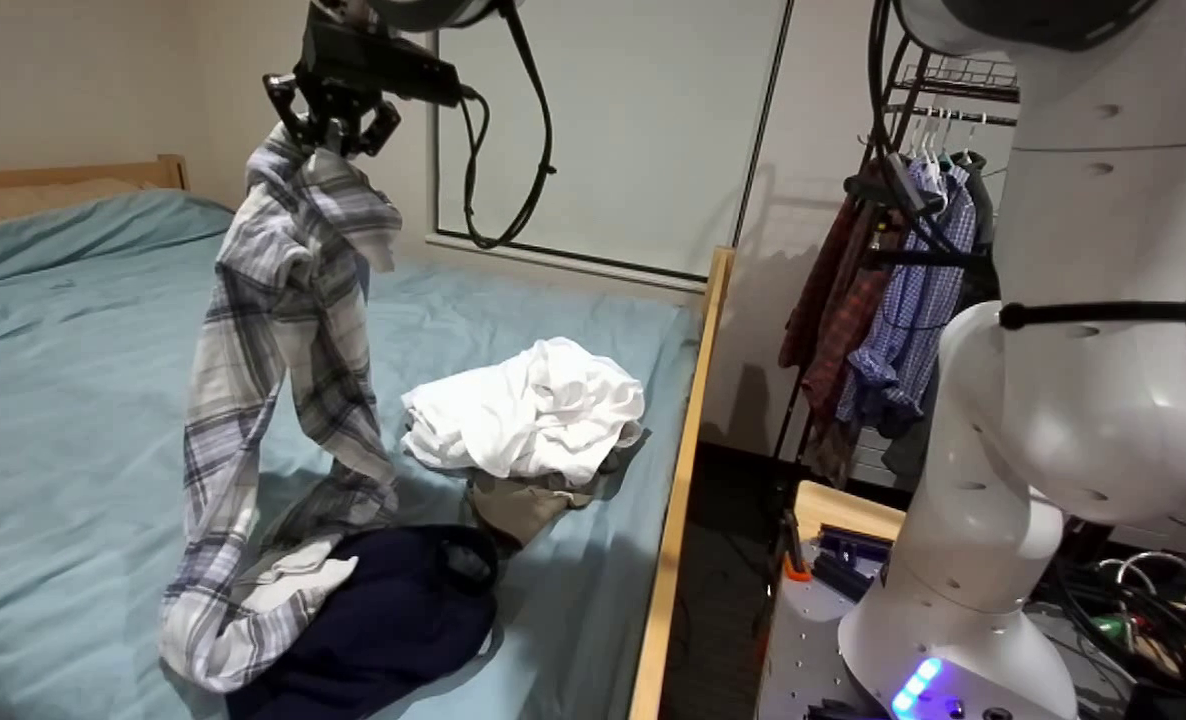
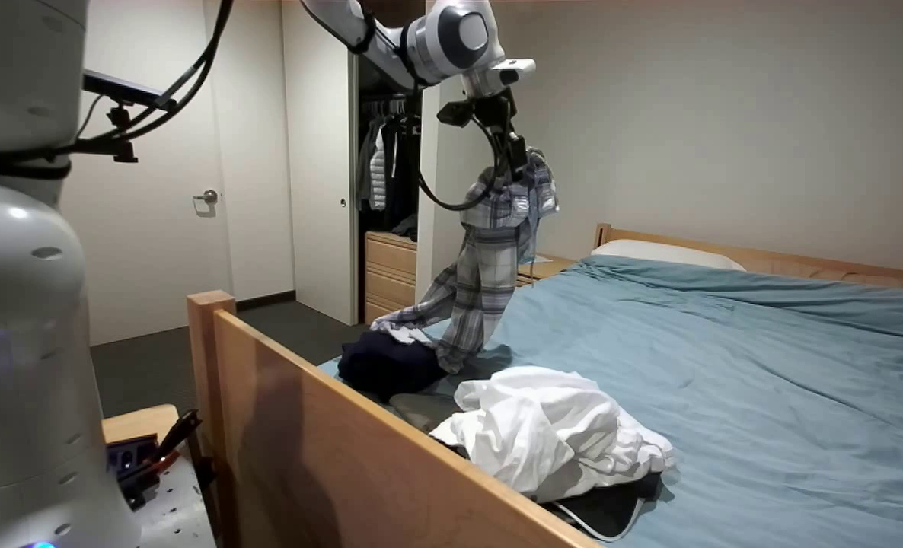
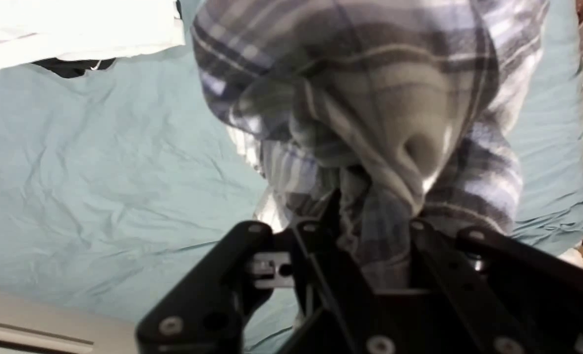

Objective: Move the checkered shirt to the right

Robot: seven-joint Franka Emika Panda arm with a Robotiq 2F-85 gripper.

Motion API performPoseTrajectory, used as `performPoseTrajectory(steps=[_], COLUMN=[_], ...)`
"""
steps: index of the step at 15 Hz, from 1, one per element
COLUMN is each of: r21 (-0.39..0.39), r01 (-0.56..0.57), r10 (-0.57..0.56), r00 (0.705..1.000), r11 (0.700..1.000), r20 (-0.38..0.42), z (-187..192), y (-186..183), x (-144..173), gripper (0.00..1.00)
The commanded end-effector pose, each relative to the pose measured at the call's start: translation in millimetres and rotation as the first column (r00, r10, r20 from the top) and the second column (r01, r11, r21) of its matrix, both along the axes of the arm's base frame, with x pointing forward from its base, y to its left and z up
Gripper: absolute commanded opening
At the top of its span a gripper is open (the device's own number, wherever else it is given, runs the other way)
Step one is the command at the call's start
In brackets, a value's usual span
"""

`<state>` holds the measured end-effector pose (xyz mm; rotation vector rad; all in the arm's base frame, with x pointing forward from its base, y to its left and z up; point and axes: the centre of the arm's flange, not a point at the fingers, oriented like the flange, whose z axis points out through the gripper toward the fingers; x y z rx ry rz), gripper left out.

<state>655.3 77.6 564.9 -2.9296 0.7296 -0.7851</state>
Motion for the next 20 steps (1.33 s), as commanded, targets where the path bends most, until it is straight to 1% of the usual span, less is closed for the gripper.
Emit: performPoseTrajectory(steps=[1, 2, 3, 6, 7, 10, 12, 14, 16, 17, 18, 19, 20], r21=[0.074, 0.100, 0.119, 0.169, 0.182, 0.237, 0.276, 0.325, 0.365, 0.382, 0.402, 0.422, 0.444], r01=[-0.071, -0.126, -0.154, -0.258, -0.285, -0.391, -0.451, -0.499, -0.546, -0.570, -0.593, -0.612, -0.627], r10=[0.076, 0.136, 0.170, 0.294, 0.328, 0.454, 0.528, 0.596, 0.656, 0.682, 0.710, 0.734, 0.754], r00=[0.995, 0.985, 0.975, 0.924, 0.901, 0.816, 0.749, 0.674, 0.590, 0.544, 0.499, 0.452, 0.402], r11=[0.995, 0.987, 0.981, 0.951, 0.941, 0.889, 0.849, 0.803, 0.754, 0.728, 0.698, 0.669, 0.641], r20=[-0.065, -0.104, -0.141, -0.243, -0.283, -0.357, -0.401, -0.436, -0.472, -0.489, -0.496, -0.507, -0.520], z=[2, -15, -29, -107, -132, -209, -252, -282, -305, -315, -324, -330, -334], y=[-10, -4, 2, 33, 43, 73, 89, 98, 103, 104, 107, 109, 110], x=[-10, 3, 11, 41, 48, 66, 71, 65, 56, 56, 54, 52, 49], gripper=[0.09, 0.09, 0.09, 0.09, 0.09, 0.09, 0.09, 0.09, 0.09, 0.09, 0.42, 0.43, 0.47])
